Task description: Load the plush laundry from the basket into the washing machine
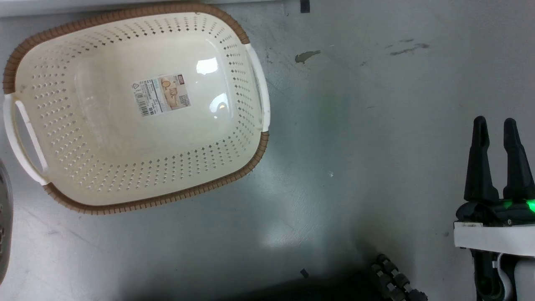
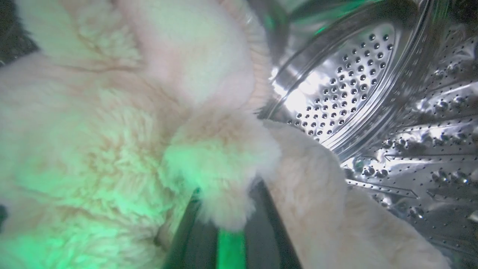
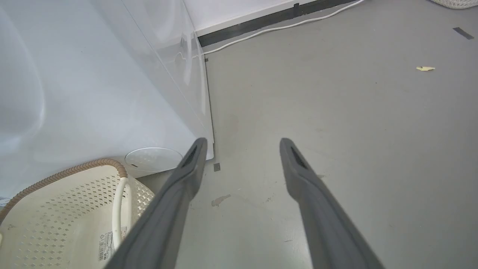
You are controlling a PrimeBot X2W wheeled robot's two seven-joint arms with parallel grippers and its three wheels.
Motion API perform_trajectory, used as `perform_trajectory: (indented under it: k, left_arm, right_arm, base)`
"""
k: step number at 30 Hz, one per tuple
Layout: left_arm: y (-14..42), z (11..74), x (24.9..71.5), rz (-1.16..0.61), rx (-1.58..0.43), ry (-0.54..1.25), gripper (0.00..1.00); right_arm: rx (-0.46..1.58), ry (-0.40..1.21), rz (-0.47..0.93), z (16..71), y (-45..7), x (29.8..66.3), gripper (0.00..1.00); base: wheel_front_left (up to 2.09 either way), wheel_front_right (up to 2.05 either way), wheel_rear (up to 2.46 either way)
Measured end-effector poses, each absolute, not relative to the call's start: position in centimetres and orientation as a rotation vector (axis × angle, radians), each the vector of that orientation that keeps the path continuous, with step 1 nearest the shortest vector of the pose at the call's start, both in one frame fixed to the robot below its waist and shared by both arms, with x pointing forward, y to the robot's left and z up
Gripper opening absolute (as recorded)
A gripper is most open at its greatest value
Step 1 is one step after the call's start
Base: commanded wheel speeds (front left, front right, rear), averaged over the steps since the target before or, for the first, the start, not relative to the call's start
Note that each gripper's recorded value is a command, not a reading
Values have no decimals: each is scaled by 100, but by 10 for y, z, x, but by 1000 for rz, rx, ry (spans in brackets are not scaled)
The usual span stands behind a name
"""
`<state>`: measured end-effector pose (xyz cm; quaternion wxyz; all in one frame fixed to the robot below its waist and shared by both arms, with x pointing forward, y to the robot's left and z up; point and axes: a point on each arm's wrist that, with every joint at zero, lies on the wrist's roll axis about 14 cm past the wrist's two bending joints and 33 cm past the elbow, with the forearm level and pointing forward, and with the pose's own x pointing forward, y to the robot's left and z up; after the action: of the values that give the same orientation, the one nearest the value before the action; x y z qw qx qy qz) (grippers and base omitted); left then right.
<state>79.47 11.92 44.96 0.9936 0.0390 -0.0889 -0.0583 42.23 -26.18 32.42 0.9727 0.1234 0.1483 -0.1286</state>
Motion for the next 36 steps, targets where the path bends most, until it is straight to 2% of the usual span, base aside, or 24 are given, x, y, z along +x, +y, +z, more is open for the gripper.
perform_trajectory:
  k: [8,9,10,24,36]
  left_arm:
    - [127,415,794,-100,66,-50,0]
    - [127,413,794,-99,59,-43,31]
    - [127,412,793,-99,60,-38,100]
    - [122,438,786,-117,21,-71,100]
    - [110,451,735,-153,-67,-35,100]
  right_arm:
    - [249,306,-243,319,-257,425,100]
    - [249,306,-242,319,-256,426,100]
    - [247,306,-240,320,-256,426,100]
    - [244,253,-215,337,-251,435,100]
    - [234,146,-165,378,-242,446,100]
  base:
    - [0,0,0]
    - [0,0,0]
    - [0,0,0]
    - [0,0,0]
    - [0,0,0]
